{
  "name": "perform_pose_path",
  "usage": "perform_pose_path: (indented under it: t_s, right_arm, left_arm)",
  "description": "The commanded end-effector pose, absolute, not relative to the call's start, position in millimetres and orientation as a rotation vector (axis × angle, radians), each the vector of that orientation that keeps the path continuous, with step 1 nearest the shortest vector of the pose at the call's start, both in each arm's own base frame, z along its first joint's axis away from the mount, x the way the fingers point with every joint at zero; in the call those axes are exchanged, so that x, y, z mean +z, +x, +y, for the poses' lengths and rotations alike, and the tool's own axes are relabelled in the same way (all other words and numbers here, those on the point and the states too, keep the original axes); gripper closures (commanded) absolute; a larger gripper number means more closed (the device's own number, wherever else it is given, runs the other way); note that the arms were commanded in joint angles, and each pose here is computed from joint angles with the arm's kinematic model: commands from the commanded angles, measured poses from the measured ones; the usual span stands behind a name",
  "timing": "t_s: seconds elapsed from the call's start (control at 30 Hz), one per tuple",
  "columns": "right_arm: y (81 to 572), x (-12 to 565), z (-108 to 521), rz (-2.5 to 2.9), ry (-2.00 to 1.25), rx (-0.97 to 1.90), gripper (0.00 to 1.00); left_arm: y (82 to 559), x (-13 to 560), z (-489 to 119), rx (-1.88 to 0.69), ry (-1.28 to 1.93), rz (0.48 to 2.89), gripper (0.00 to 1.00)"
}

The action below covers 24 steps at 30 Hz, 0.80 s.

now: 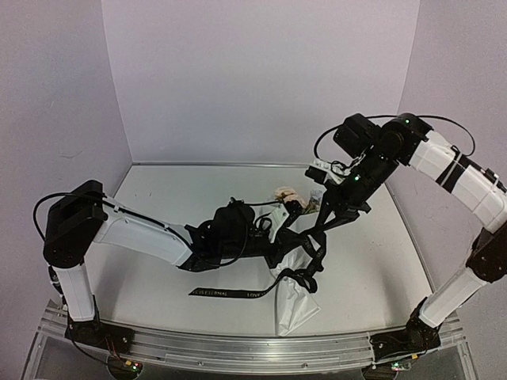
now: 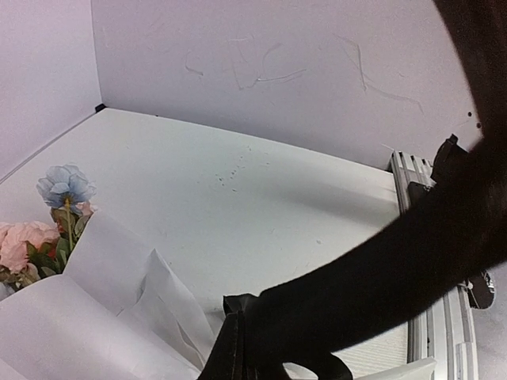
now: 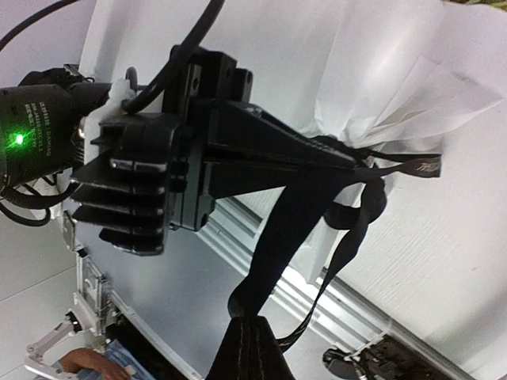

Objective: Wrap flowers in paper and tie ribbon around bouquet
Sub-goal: Cross the half-tied ribbon over the folded bouquet.

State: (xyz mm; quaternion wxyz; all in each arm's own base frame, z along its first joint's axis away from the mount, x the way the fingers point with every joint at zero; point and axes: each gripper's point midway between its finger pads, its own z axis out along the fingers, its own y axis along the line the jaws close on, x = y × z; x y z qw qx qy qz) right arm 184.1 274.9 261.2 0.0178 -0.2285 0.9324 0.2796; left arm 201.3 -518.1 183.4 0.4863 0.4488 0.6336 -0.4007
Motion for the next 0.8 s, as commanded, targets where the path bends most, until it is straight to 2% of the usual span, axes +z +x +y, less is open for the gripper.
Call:
perform_pose_path:
  t_s: [0.0, 0.4, 0.53, 0.77]
  right_arm:
    - [95.0, 257.7, 167.1, 3.341, -0.836, 0.378, 1.00]
    - [72.8, 237.1, 140.0, 3.456, -0.990, 0.040, 1.00]
    - [60.1, 216.5, 146.0, 3.525, -0.954, 0.060, 1.00]
    - [67.6, 146.4, 184.5, 3.509, -0.618, 0.303, 1.00]
  left_arm:
    - [201.9, 201.0, -504.4, -0.898, 1.037, 1.538, 1.00]
    - [177.0, 175.8, -485.2, -0.833, 1.073, 1.627, 1.00]
    - [172.1, 170.7, -480.2, -0.831, 1.086, 1.649, 1.00]
    - [165.8, 150.4, -475.8, -0.788, 1.148, 1.699, 1.00]
